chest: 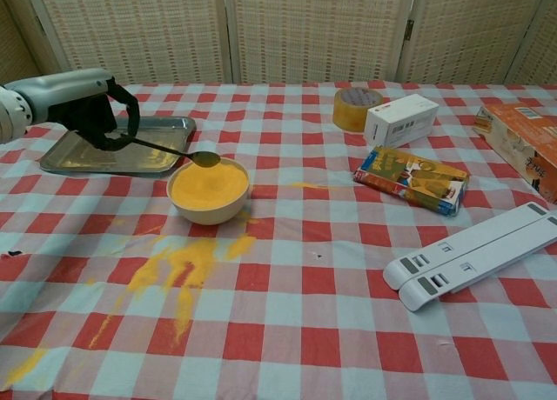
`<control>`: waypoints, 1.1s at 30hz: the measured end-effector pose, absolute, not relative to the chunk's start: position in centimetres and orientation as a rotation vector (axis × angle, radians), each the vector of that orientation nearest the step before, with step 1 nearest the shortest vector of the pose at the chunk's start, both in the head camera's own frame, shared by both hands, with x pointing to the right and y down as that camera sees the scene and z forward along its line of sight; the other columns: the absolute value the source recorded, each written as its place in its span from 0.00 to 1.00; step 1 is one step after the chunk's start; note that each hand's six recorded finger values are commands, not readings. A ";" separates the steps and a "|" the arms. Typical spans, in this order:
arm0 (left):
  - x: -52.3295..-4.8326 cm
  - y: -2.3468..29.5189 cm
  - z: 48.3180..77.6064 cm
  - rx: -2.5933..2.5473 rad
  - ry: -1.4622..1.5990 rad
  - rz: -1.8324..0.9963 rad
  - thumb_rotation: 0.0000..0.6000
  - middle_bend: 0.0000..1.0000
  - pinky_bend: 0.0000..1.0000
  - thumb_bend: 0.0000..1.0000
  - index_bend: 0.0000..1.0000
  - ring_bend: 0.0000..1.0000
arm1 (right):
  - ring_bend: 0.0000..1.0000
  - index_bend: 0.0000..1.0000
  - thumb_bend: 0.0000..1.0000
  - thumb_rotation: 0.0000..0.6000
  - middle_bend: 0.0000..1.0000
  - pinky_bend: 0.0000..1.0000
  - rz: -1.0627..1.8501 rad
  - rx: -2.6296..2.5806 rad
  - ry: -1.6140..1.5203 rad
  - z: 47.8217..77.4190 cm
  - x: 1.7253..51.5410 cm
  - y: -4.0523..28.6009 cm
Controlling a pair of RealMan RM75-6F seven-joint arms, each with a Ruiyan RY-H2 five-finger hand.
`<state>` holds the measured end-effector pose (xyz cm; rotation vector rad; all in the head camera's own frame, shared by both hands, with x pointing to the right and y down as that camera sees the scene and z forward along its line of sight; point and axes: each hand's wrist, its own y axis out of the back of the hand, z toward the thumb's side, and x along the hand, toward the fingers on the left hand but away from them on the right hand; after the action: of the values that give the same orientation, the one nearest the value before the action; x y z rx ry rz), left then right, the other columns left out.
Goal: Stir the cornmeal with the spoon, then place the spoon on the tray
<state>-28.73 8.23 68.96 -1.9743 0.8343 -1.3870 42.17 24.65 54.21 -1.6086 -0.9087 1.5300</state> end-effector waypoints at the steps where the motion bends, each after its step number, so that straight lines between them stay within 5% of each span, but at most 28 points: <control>1: -28.6 8.5 68.8 -1.983 0.831 -1.384 1.00 1.00 1.00 0.81 0.87 1.00 | 0.00 0.00 0.05 1.00 0.00 0.00 1.528 -1.610 -0.909 54.2 42.1 24.7; 14: -28.4 11.5 68.9 -2.055 0.752 -1.449 1.00 1.00 1.00 0.81 0.87 1.00 | 0.00 0.00 0.05 1.00 0.00 0.00 1.498 -1.622 -0.914 53.6 41.9 25.0; 33: -30.7 9.4 71.1 -1.899 0.730 -1.606 1.00 1.00 1.00 0.81 0.87 1.00 | 0.00 0.00 0.05 1.00 0.00 0.00 1.503 -1.610 -0.922 53.5 42.1 24.8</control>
<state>-30.75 9.43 71.07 -1.8989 0.7302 -1.6064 42.08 24.82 53.52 -1.6103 -0.9218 1.5034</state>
